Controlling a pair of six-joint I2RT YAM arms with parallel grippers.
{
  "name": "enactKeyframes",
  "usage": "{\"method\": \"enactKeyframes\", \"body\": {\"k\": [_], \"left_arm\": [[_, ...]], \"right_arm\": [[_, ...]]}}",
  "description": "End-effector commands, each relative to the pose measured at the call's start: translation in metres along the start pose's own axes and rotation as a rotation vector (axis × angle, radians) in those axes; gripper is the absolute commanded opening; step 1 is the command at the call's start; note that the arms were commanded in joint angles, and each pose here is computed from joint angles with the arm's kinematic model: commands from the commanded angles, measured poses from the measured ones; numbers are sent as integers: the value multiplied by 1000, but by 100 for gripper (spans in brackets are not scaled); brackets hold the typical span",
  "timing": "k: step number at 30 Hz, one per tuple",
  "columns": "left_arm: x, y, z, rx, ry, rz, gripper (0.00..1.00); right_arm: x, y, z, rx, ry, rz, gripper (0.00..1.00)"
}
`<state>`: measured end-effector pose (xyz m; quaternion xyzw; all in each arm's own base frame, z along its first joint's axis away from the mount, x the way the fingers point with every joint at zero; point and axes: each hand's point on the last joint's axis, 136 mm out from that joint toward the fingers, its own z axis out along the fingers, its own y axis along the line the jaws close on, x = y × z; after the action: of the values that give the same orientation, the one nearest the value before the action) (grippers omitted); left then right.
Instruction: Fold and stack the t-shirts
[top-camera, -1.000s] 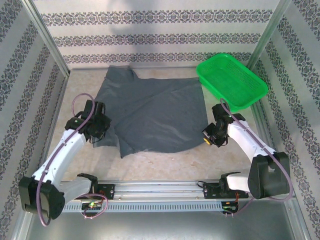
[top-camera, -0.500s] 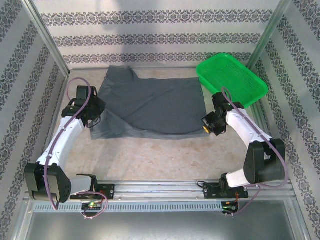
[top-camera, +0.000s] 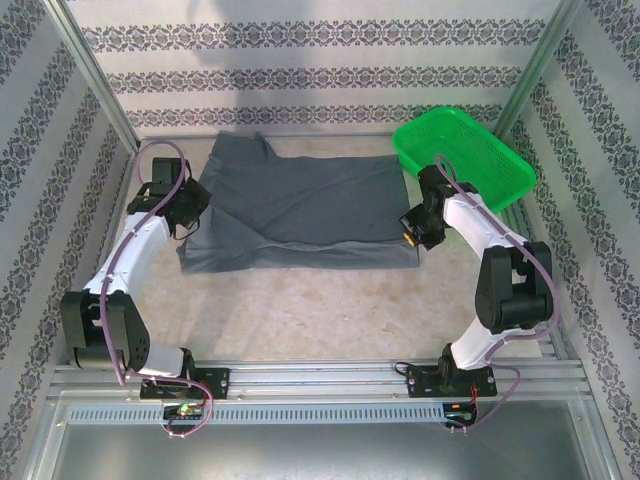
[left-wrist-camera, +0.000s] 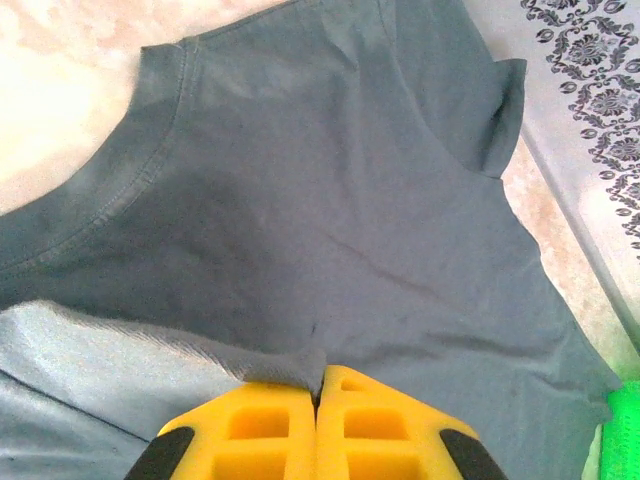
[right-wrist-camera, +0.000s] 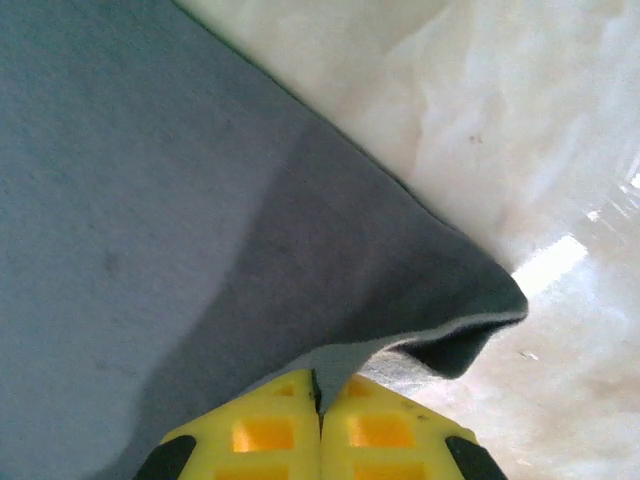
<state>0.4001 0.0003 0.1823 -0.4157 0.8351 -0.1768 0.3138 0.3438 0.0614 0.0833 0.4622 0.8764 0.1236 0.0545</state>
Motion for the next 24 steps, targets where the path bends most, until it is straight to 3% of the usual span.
{"method": "enactKeyframes", "body": {"k": [1, 24], "left_arm": [[-20, -24, 2, 77, -44, 44, 0], [-30, -23, 69, 27, 19, 108, 0]], "right_arm": [[-13, 7, 2, 13, -30, -9, 0], [-35, 23, 33, 91, -39, -18, 0]]}}
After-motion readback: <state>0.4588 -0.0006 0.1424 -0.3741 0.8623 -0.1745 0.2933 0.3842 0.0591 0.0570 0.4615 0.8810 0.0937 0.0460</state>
